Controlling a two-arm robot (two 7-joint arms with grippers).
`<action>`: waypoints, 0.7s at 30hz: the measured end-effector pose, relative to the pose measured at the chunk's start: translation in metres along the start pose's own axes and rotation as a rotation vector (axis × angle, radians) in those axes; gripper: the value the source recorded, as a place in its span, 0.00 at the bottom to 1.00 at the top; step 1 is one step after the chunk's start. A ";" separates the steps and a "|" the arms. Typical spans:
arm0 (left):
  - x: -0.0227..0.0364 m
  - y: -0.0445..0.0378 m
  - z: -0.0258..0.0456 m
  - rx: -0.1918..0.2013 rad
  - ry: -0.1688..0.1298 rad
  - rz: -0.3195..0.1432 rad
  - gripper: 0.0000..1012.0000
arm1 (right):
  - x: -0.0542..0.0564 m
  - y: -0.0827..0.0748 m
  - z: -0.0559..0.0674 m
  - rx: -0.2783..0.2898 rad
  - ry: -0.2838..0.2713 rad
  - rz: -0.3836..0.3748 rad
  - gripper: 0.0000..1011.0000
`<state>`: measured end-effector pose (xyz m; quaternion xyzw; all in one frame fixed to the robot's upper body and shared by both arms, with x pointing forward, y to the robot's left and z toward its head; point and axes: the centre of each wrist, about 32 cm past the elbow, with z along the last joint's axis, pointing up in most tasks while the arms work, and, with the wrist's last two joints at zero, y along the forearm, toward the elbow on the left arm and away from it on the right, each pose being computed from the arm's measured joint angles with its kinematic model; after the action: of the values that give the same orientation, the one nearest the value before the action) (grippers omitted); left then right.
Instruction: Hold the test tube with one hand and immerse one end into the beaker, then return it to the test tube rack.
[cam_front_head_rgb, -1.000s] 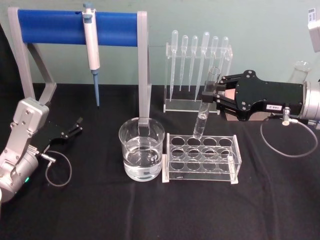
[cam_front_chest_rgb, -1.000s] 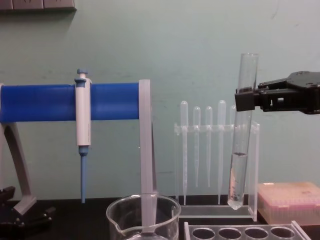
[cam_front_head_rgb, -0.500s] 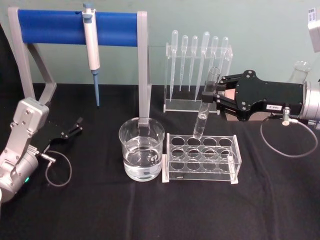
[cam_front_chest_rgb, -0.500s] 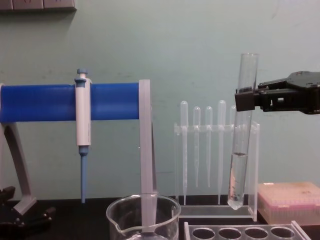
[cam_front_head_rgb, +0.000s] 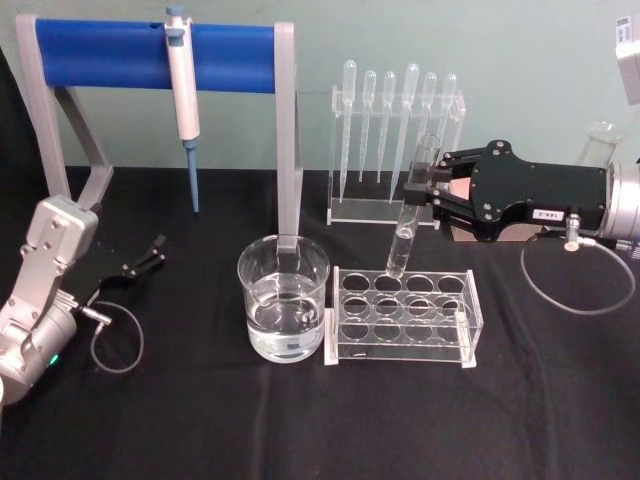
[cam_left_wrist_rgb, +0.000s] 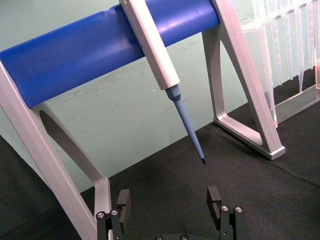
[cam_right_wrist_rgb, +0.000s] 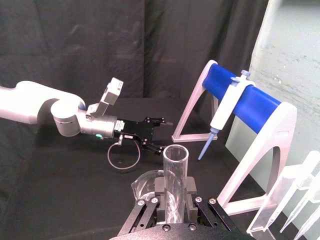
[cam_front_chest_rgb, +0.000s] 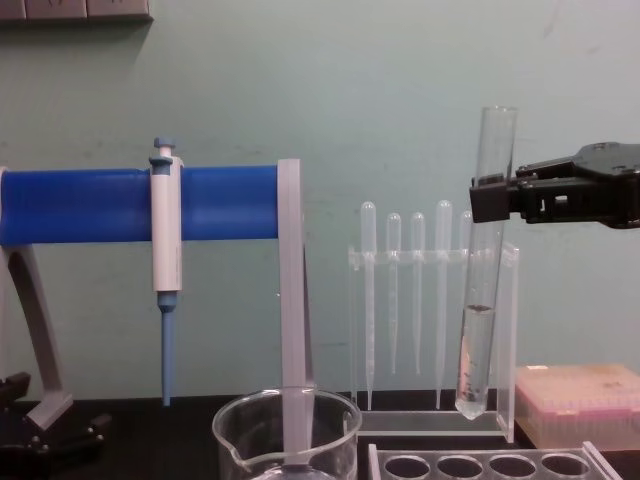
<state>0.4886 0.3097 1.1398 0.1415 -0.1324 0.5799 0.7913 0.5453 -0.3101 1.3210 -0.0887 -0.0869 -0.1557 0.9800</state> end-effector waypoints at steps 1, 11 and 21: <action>0.0000 0.0000 0.0000 0.000 0.000 0.000 0.99 | 0.000 0.000 0.000 0.000 0.000 0.000 0.23; 0.0000 0.0000 0.0000 0.000 0.000 0.000 0.99 | 0.000 0.000 0.000 0.000 0.000 0.000 0.23; 0.0000 0.0000 0.0000 0.000 0.000 0.000 0.99 | 0.000 0.000 0.000 0.000 0.000 0.000 0.24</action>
<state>0.4886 0.3097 1.1398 0.1415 -0.1325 0.5799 0.7913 0.5453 -0.3101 1.3210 -0.0887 -0.0869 -0.1557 0.9800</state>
